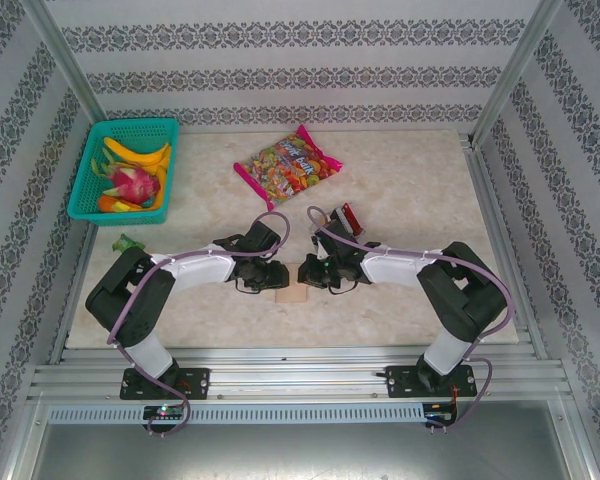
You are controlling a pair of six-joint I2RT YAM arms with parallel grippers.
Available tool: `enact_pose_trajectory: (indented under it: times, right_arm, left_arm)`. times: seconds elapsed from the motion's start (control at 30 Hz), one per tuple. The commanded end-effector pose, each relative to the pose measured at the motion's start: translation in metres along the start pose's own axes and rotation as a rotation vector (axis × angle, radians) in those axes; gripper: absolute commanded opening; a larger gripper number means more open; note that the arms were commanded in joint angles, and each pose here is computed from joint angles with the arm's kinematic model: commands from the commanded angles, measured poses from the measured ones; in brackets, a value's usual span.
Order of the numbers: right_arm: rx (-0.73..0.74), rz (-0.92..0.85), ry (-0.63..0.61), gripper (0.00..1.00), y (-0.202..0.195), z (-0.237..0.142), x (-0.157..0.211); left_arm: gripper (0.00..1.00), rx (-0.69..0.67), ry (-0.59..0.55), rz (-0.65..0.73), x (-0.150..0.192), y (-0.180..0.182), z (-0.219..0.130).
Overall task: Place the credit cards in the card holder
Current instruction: Close the button on the card holder.
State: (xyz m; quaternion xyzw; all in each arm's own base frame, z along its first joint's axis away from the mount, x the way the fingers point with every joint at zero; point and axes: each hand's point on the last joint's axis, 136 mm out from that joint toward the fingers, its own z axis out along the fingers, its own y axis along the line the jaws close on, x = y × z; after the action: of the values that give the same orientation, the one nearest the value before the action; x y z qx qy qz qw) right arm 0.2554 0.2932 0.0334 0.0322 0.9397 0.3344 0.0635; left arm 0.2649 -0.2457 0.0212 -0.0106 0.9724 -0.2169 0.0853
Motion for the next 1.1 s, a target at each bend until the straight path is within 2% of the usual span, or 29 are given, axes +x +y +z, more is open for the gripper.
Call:
enact_pose_trajectory:
  times: [0.0,0.33,0.57,0.7,0.97,1.07]
  right_arm:
    - [-0.024,-0.005,0.012,0.13,0.011,0.006,0.001]
    - [-0.003,-0.010,0.026,0.13,0.008,0.012,0.006]
    - [0.101,-0.054,0.097,0.13,-0.006,0.017,0.026]
    - [0.234,-0.096,0.129,0.11,-0.027,0.020,0.041]
    - [0.369,-0.154,0.165,0.09,-0.050,0.024,0.059]
    - [0.378,-0.167,0.187,0.09,-0.056,0.026,0.069]
  left_arm:
    - [0.40,0.038,0.051,0.040,0.016,-0.011,0.020]
    - [0.40,0.040,0.053,0.041,0.017,-0.011,0.020]
    - [0.36,0.045,0.025,0.018,0.014,-0.010,0.019]
    - [0.34,0.056,0.020,-0.002,0.015,-0.010,0.020]
    - [0.32,0.059,0.005,-0.025,0.016,-0.008,0.019]
    - [0.32,0.057,0.001,-0.027,0.016,-0.007,0.018]
